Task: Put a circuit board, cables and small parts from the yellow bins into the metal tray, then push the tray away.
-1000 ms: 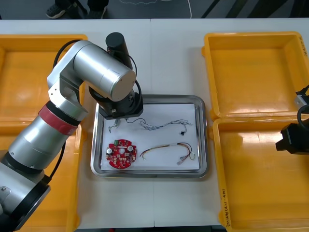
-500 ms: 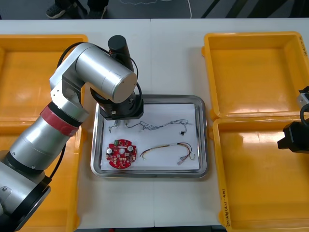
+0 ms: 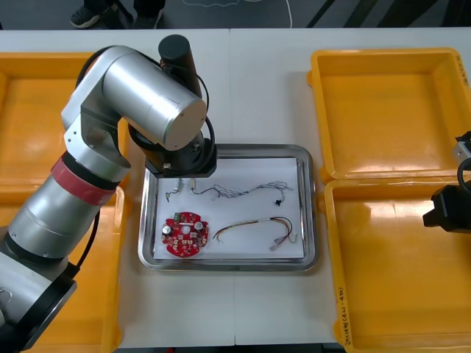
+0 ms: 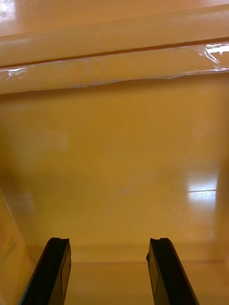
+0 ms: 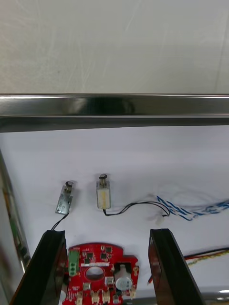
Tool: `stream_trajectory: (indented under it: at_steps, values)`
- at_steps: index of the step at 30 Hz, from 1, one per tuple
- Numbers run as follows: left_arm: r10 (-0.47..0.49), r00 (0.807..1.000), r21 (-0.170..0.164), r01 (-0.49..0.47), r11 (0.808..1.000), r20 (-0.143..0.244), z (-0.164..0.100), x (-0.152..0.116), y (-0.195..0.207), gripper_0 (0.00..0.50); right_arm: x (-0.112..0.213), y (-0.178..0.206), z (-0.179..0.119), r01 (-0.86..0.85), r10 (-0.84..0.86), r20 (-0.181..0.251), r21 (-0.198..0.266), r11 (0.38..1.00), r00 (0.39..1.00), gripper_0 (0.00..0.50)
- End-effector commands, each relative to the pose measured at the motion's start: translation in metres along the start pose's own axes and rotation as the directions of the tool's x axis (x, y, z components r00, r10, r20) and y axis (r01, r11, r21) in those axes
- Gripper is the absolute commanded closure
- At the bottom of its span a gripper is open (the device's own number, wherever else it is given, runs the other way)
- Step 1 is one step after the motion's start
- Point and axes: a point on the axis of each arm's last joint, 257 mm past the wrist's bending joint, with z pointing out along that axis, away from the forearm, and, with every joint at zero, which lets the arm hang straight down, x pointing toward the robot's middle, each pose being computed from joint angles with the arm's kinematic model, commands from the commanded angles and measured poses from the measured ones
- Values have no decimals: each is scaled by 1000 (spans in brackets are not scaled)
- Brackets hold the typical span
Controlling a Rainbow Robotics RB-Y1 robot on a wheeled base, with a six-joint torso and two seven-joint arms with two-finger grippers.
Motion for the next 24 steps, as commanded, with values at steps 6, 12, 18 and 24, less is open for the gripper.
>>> stream_trajectory:
  at_steps: [6, 12, 18, 24]
  values:
    - [68, 981, 46, -78, 996, 180, -72, -39, 15, 0, -3, -3, -9, -24, 24, 33, 6, 1000, 999, 28]
    - [69, 969, 71, -88, 994, 239, -107, -66, 29, 0, -3, -3, -9, -21, 20, 32, 5, 1000, 999, 29]
    - [64, 968, 47, -78, 996, 243, -122, -76, 64, 0, -3, -2, -9, -15, 15, 31, 2, 1000, 999, 28]
    - [34, 971, 16, -39, 999, 236, -133, -85, 109, 0, -2, 0, -9, -11, 11, 27, -6, 1000, 1000, 28]
